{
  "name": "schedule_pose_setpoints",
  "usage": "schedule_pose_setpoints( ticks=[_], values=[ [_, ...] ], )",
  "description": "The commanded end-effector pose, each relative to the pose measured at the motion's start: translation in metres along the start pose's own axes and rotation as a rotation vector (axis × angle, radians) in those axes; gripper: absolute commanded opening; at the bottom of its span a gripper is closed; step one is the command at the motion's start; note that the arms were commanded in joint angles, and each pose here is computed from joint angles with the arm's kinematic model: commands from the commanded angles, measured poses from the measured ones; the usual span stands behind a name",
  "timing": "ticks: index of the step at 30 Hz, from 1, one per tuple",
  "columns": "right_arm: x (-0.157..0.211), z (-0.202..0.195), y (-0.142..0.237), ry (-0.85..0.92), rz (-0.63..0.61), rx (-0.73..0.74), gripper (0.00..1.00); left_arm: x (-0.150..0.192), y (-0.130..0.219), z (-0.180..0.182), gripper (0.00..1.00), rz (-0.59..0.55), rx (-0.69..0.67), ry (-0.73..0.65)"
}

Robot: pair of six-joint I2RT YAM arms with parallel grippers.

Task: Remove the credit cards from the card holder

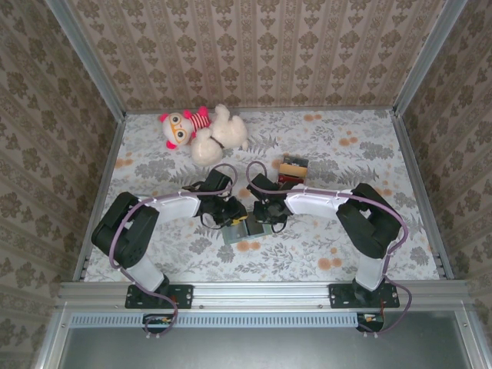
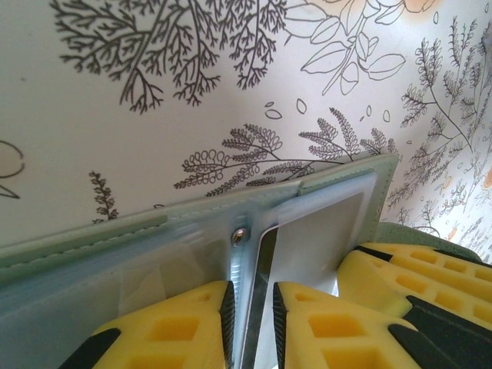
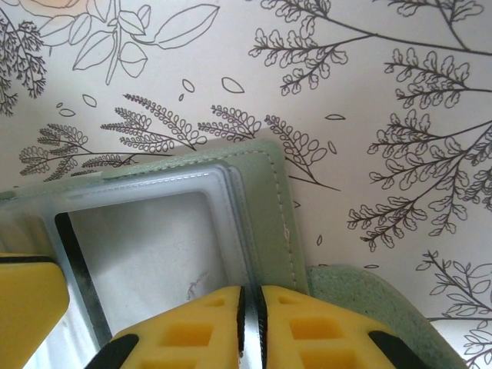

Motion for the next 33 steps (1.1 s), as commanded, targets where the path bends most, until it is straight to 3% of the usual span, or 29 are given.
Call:
schedule_pose_setpoints(
  ticks=[1, 14, 25, 33],
  values=[
    [0.012, -0.009, -0.021, -0.014, 0.067, 0.016, 0.16, 0.004, -0.008, 0.005, 0.23, 0.03, 0.01, -0.017],
    [0.013, -0.008, -0.025, -0.023, 0.091, -0.007, 0.14, 0.005, -0.015, 0.013, 0.24, 0.06, -0.024, -0.015],
    [0.013, -0.004, -0.028, -0.02, 0.108, -0.03, 0.14, 0.005, -0.009, 0.0, 0.22, 0.049, 0.057, -0.134],
    [0.014, -0.005, -0.029, -0.02, 0.114, -0.027, 0.14, 0.006, -0.003, -0.003, 0.15, 0.037, 0.131, -0.17]
  ],
)
Point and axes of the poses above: each hand's point on the last joint's axis, 136 mm out from that joint toward the fingers, its own y axis back along the fingers, its own z axis along the line the jaws close on, x = y × z, the point moved 7 cm from there along y, back along the fingers, and after that the axes turned 4 degrees about y, right-handed, at the moved point
